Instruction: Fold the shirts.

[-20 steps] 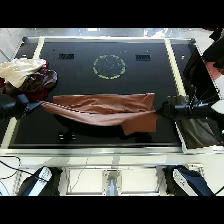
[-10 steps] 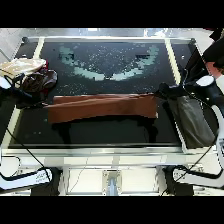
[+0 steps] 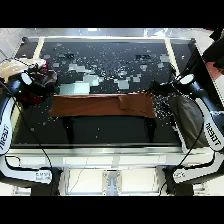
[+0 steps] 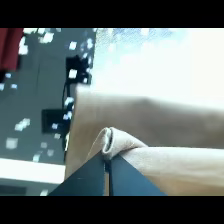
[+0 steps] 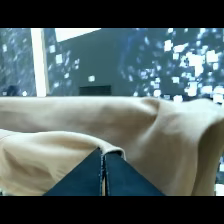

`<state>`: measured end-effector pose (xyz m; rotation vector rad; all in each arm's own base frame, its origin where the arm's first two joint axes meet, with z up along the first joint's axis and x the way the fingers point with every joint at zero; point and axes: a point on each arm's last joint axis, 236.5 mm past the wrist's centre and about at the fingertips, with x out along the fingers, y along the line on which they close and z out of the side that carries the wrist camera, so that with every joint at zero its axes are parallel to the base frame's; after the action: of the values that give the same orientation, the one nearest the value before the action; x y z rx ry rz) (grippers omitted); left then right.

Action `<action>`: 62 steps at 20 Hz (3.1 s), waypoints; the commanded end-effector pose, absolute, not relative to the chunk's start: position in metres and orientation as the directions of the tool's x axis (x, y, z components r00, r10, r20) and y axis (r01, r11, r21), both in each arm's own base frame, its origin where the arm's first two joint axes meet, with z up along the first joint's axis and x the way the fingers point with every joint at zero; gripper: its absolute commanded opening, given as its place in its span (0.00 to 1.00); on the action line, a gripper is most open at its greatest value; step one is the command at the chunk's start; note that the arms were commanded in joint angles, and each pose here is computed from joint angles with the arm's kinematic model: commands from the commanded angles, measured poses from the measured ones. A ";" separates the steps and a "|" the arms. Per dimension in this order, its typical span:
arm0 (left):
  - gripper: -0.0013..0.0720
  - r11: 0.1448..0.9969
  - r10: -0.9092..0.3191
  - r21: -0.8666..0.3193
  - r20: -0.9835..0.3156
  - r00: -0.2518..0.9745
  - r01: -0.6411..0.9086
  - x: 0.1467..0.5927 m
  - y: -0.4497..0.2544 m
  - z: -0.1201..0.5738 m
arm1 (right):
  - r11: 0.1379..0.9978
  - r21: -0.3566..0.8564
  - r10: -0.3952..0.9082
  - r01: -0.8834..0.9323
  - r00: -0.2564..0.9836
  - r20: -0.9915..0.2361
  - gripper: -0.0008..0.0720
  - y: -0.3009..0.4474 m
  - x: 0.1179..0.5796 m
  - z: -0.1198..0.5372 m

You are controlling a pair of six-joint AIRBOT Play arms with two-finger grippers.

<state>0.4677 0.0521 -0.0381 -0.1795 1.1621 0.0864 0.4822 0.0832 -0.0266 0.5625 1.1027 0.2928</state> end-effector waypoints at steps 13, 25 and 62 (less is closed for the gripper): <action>0.89 0.996 -0.033 -0.082 -0.719 0.694 -0.038 0.495 0.017 0.087 | 0.897 0.440 0.416 0.035 0.268 -0.869 0.58 0.024 0.439 0.031; 0.75 0.930 -0.212 0.016 -0.793 0.571 0.367 0.485 -0.156 0.033 | 0.687 0.676 0.694 0.266 0.039 -0.719 0.89 0.011 0.416 -0.072; 0.04 0.728 -0.553 -0.280 -0.779 0.294 0.626 0.421 -0.305 0.009 | 0.629 0.752 0.777 -0.196 0.183 -0.602 0.02 0.149 0.396 0.173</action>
<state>0.3989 -0.3180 -0.0386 0.1127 1.1177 -0.8110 0.3945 0.1504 0.1520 0.6283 1.2220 0.7854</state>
